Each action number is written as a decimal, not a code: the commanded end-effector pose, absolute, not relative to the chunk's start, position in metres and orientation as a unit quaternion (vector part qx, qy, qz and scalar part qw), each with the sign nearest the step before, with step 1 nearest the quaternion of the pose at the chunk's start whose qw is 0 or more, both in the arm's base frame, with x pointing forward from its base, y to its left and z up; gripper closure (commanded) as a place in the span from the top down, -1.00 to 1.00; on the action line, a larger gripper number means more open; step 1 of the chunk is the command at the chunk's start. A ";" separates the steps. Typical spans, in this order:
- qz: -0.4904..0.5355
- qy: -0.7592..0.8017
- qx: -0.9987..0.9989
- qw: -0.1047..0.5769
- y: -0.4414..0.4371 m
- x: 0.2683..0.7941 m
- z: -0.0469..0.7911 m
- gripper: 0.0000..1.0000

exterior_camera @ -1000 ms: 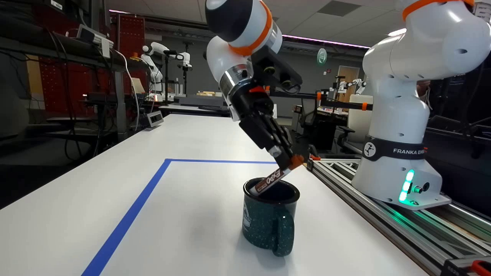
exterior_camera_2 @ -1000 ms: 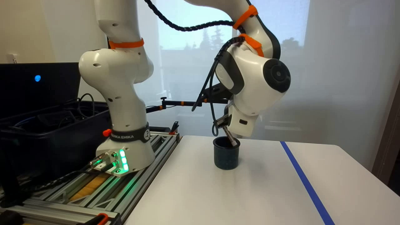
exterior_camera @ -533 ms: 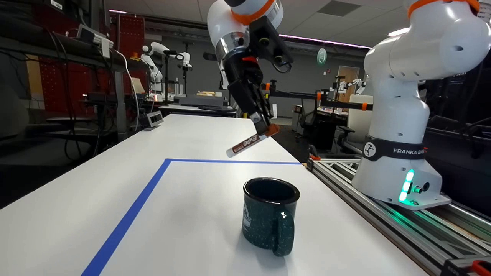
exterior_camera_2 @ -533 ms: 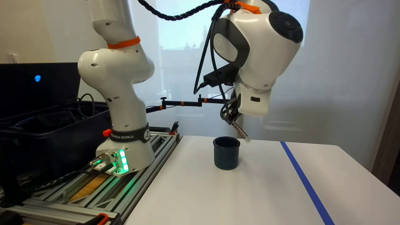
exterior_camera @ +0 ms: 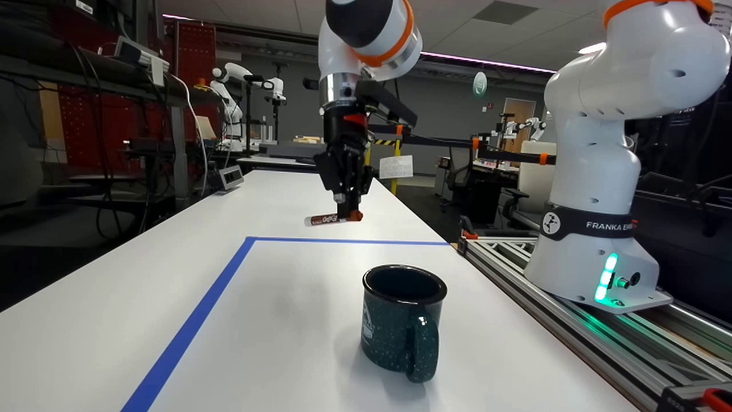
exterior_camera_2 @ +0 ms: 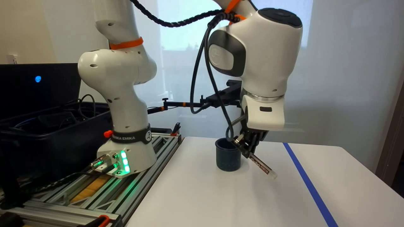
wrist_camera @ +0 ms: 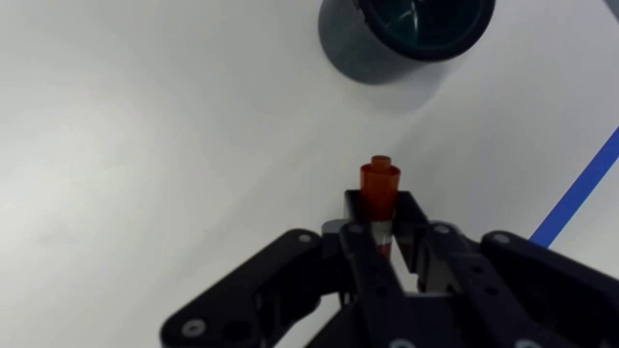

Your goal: Put the red marker on the table.

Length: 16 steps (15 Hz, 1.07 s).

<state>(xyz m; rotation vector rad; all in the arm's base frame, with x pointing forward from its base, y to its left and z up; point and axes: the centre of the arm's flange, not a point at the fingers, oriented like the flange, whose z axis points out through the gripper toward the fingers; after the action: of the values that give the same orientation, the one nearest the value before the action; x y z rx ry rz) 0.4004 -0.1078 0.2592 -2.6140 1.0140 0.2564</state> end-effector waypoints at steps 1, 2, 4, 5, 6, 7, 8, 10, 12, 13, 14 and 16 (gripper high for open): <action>0.061 0.369 -0.918 0.128 -0.116 0.398 0.222 -0.90; 0.053 0.376 -0.917 0.122 -0.117 0.398 0.213 -0.90; 0.044 0.379 -0.919 0.101 -0.118 0.396 0.197 -0.90; 0.042 0.378 -0.920 0.093 -0.118 0.394 0.190 -0.90; 0.040 0.378 -0.921 0.086 -0.117 0.393 0.184 -0.90; 0.040 0.377 -0.922 0.081 -0.116 0.391 0.179 -0.90; 0.039 0.375 -0.923 0.076 -0.115 0.389 0.173 -0.90; 0.040 0.369 -0.926 0.073 -0.114 0.386 0.164 -0.90; 0.041 0.363 -0.928 0.070 -0.110 0.384 0.159 -0.90; 0.042 0.361 -0.929 0.070 -0.109 0.384 0.159 -0.90; 0.042 0.362 -0.929 0.071 -0.107 0.384 0.159 -0.10; 0.051 0.354 -0.931 0.065 -0.104 0.381 0.166 0.06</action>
<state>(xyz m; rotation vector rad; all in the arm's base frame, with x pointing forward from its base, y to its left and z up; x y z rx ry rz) 0.3882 -0.1081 0.1599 -2.7834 1.1011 0.1565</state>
